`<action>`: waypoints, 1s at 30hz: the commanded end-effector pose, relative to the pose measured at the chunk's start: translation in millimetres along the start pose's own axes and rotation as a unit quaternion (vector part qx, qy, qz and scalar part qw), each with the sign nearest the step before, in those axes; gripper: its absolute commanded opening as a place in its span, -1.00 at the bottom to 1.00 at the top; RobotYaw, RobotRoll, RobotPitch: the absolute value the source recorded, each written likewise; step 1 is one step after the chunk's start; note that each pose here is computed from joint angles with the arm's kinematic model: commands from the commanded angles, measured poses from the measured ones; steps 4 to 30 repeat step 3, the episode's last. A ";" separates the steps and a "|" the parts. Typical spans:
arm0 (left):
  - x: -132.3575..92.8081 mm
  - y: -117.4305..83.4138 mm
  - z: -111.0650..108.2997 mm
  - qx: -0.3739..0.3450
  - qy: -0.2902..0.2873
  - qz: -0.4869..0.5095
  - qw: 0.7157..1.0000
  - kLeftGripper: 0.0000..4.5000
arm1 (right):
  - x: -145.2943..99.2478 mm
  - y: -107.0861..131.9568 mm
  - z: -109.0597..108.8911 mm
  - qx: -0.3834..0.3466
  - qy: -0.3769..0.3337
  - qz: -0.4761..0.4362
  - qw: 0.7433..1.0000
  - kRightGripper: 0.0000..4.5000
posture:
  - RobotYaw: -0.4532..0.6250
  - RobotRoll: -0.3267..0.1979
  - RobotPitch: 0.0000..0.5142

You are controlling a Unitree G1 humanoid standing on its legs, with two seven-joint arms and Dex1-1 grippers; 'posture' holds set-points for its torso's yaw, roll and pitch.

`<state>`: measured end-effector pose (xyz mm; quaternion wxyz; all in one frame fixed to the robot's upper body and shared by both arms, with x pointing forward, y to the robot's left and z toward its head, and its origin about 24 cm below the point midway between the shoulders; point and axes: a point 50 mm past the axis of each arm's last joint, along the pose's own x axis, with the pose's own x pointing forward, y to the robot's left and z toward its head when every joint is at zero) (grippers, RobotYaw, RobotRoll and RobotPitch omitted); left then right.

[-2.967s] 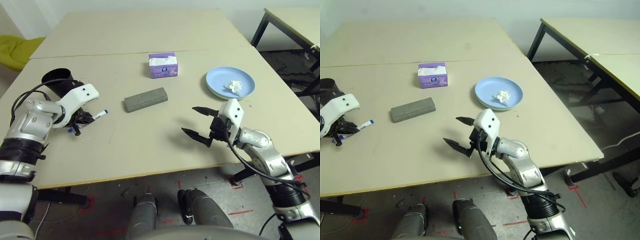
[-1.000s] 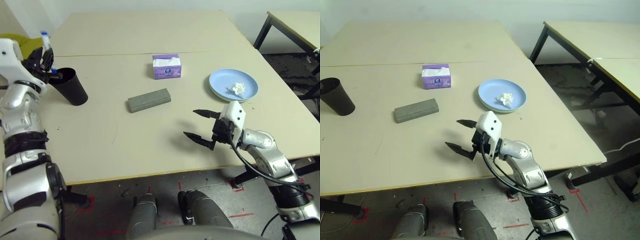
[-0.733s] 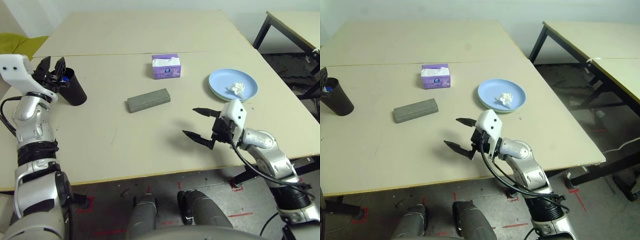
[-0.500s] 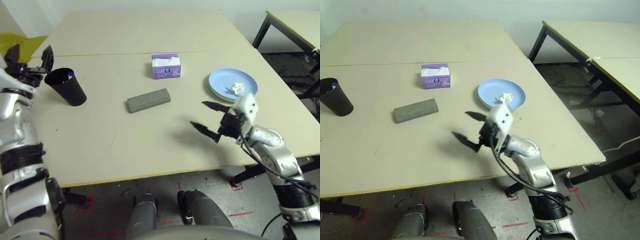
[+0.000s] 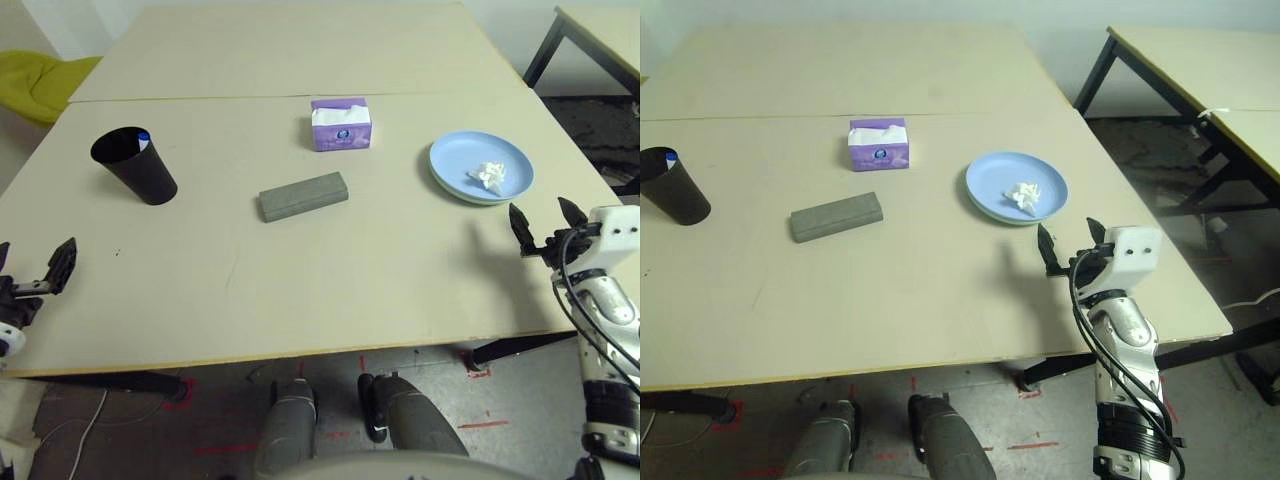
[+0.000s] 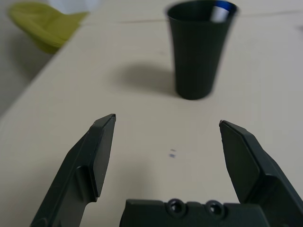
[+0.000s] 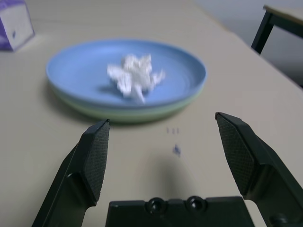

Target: Organize and tidy the items on the table.

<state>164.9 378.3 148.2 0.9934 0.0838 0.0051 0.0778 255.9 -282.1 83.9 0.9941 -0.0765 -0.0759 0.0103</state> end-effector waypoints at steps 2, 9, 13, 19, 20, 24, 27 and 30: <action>11.5 -11.0 -4.2 0.008 0.009 -0.033 0.999 0.97 | -9.1 -0.8 -1.1 -0.013 -0.003 -0.014 1.000 1.00 | -0.27 0.25 -0.18; 14.3 -13.8 -4.2 0.010 0.008 -0.040 0.999 0.97 | -9.7 -1.6 -0.9 -0.016 -0.006 -0.018 1.000 1.00 | -0.28 0.25 -0.19; 14.3 -13.8 -4.2 0.010 0.008 -0.040 0.999 0.97 | -9.7 -1.6 -0.9 -0.016 -0.006 -0.018 1.000 1.00 | -0.28 0.25 -0.19; 14.3 -13.8 -4.2 0.010 0.008 -0.040 0.999 0.97 | -9.7 -1.6 -0.9 -0.016 -0.006 -0.018 1.000 1.00 | -0.28 0.25 -0.19; 14.3 -13.8 -4.2 0.010 0.008 -0.040 0.999 0.97 | -9.7 -1.6 -0.9 -0.016 -0.006 -0.018 1.000 1.00 | -0.28 0.25 -0.19; 14.3 -13.8 -4.2 0.010 0.008 -0.040 0.999 0.97 | -9.7 -1.6 -0.9 -0.016 -0.006 -0.018 1.000 1.00 | -0.28 0.25 -0.19; 14.3 -13.8 -4.2 0.010 0.008 -0.040 0.999 0.97 | -9.7 -1.6 -0.9 -0.016 -0.006 -0.018 1.000 1.00 | -0.28 0.25 -0.19; 14.3 -13.8 -4.2 0.010 0.008 -0.040 0.999 0.97 | -9.7 -1.6 -0.9 -0.016 -0.006 -0.018 1.000 1.00 | -0.28 0.25 -0.19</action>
